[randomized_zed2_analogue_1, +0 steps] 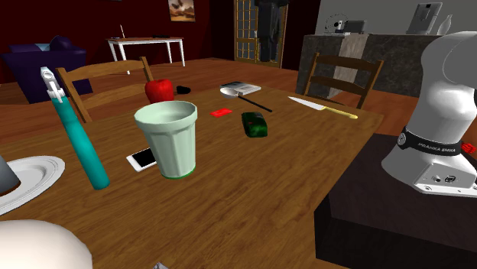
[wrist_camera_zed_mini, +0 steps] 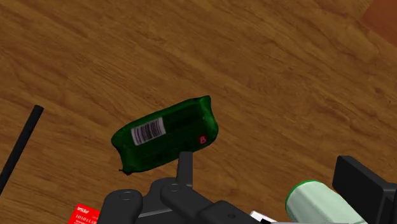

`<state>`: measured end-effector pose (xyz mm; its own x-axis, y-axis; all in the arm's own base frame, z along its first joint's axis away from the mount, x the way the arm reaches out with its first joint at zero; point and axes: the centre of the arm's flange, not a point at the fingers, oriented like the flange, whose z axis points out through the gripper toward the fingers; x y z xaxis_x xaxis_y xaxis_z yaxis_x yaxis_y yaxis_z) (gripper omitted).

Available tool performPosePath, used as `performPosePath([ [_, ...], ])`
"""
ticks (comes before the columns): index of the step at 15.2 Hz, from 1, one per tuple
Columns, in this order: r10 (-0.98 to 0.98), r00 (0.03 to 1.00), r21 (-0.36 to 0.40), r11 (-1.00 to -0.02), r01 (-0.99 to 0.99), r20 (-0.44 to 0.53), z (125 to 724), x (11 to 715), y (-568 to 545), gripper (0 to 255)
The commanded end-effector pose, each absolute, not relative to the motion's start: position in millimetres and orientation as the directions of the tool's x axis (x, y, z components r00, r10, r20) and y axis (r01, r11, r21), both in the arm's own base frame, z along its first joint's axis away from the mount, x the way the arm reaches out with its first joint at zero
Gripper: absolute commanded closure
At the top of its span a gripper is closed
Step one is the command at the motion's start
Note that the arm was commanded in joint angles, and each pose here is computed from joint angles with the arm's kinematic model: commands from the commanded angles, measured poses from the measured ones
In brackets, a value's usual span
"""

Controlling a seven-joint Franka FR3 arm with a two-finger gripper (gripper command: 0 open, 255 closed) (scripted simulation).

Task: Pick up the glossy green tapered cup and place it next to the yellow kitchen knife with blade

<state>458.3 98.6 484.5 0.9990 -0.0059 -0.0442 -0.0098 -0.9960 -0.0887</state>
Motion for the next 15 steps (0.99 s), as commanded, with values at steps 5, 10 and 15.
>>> performPosePath([
  [5, 0.015, 0.999, -0.124, -0.992, 0.011, -0.031, 455, 520, 136, 0],
  [10, 0.033, 0.999, -0.153, -0.988, 0.029, -0.020, 433, 570, 168, 0],
  [15, 0.050, 0.999, -0.181, -0.982, 0.047, -0.009, 413, 619, 202, 0],
])
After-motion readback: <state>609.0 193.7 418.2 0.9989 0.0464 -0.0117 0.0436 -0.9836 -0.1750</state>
